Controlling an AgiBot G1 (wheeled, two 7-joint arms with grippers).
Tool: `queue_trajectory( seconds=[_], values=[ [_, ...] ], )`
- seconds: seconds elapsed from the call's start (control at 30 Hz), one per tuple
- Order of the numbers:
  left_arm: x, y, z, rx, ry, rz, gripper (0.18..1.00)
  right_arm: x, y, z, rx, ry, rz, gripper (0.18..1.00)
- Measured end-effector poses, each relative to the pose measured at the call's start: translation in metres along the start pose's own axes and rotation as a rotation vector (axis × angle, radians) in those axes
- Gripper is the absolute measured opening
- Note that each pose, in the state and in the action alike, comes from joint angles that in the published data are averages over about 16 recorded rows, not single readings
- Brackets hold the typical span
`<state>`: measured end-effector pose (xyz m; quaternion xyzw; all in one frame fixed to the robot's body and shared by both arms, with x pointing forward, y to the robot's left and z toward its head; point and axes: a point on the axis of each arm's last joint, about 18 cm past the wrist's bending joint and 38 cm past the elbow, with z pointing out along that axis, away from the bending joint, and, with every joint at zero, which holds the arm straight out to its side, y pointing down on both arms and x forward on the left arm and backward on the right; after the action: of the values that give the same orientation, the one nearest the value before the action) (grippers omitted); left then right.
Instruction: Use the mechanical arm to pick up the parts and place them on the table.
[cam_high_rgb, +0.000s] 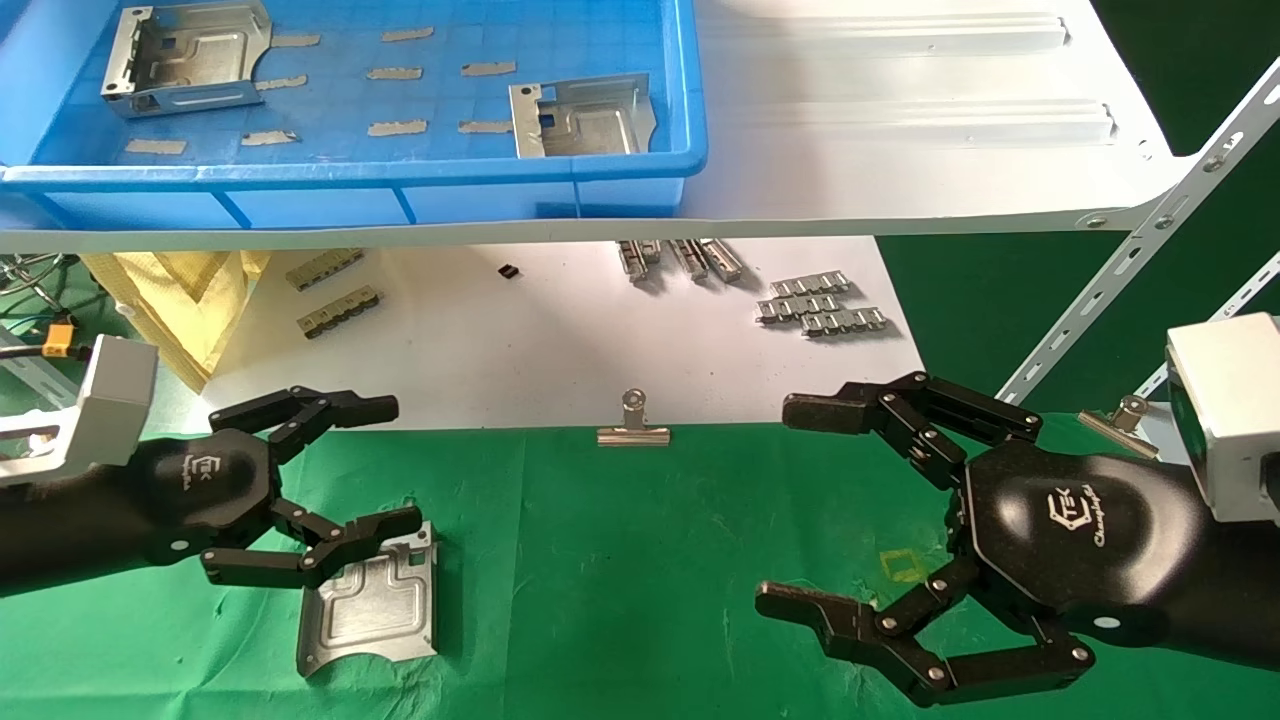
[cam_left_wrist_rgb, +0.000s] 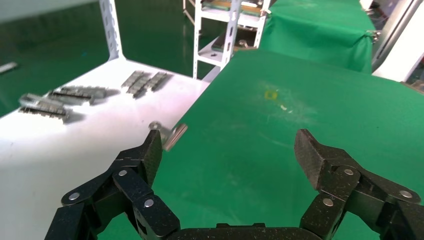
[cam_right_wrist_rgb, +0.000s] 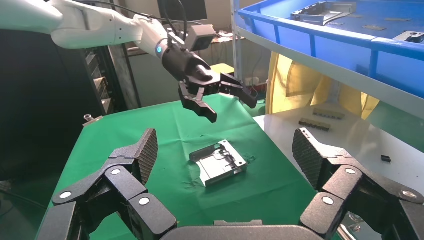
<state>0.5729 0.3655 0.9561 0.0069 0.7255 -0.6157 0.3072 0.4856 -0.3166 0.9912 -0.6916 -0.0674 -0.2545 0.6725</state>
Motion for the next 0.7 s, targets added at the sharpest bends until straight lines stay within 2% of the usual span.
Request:
queue_trajectory(
  seconds=[0.2, 0.7],
  values=[
    [0.009, -0.011, 0.005, 0.031, 0.026, -0.001, 0.971, 0.000, 0.000, 0.000, 0.000, 0.000, 0.000, 1.000],
    [0.034, -0.039, 0.012, 0.094, 0.092, 0.004, 1.001, 0.000, 0.000, 0.000, 0.000, 0.000, 0.000, 1.000]
  ],
)
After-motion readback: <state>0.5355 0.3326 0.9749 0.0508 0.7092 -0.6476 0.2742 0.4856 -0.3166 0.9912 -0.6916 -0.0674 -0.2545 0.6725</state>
